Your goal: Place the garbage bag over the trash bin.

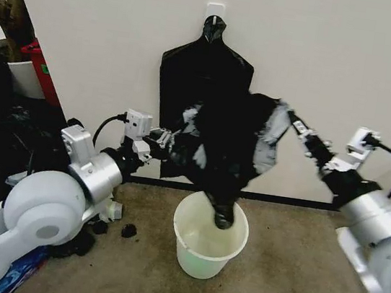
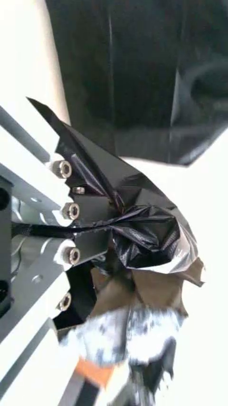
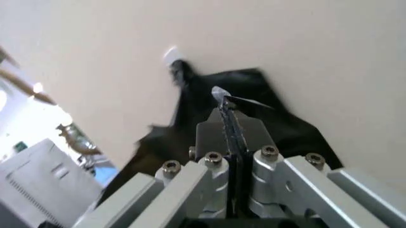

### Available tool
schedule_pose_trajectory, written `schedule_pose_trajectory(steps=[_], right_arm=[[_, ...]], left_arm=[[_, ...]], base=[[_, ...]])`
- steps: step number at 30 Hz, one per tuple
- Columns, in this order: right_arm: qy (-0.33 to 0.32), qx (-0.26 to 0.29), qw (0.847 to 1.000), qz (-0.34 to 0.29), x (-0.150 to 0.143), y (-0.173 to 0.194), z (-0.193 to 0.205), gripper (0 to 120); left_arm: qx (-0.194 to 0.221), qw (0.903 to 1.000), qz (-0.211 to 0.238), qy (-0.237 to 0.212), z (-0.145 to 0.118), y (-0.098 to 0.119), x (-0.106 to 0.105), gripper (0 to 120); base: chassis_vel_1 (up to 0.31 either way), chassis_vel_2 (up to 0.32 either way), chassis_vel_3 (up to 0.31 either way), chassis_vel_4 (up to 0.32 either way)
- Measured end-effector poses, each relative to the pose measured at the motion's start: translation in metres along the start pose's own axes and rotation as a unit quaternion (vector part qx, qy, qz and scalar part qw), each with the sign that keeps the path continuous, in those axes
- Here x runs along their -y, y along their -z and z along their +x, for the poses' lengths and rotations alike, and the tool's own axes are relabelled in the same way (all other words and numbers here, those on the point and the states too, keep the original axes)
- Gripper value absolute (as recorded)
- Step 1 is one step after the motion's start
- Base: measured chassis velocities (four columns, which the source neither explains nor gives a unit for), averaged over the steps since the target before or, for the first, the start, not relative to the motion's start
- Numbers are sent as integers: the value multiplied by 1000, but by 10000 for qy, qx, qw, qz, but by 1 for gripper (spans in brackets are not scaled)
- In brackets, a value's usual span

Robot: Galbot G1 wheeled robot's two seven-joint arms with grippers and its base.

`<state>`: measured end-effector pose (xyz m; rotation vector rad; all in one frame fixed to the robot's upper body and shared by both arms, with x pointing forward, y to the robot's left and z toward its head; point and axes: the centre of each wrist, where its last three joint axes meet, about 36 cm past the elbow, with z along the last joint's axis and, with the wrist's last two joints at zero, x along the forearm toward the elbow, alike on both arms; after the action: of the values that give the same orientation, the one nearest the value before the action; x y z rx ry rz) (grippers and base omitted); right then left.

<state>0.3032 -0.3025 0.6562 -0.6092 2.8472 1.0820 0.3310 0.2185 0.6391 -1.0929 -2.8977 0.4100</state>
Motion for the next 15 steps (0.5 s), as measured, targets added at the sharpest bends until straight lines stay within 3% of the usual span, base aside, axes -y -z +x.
schedule_pose_trajectory(steps=[7, 15], right_arm=[[-70, -20, 9999, -94, 14, 16, 24, 0], [-202, -243, 9992, -235, 22, -5, 25, 0]], left_arm=[[-128, 9984, 431, -328, 11, -13, 6, 0], [-223, 9938, 984, -469, 18, -43, 7, 0]], base=[[0, 0, 0, 0], [0, 0, 0, 0]])
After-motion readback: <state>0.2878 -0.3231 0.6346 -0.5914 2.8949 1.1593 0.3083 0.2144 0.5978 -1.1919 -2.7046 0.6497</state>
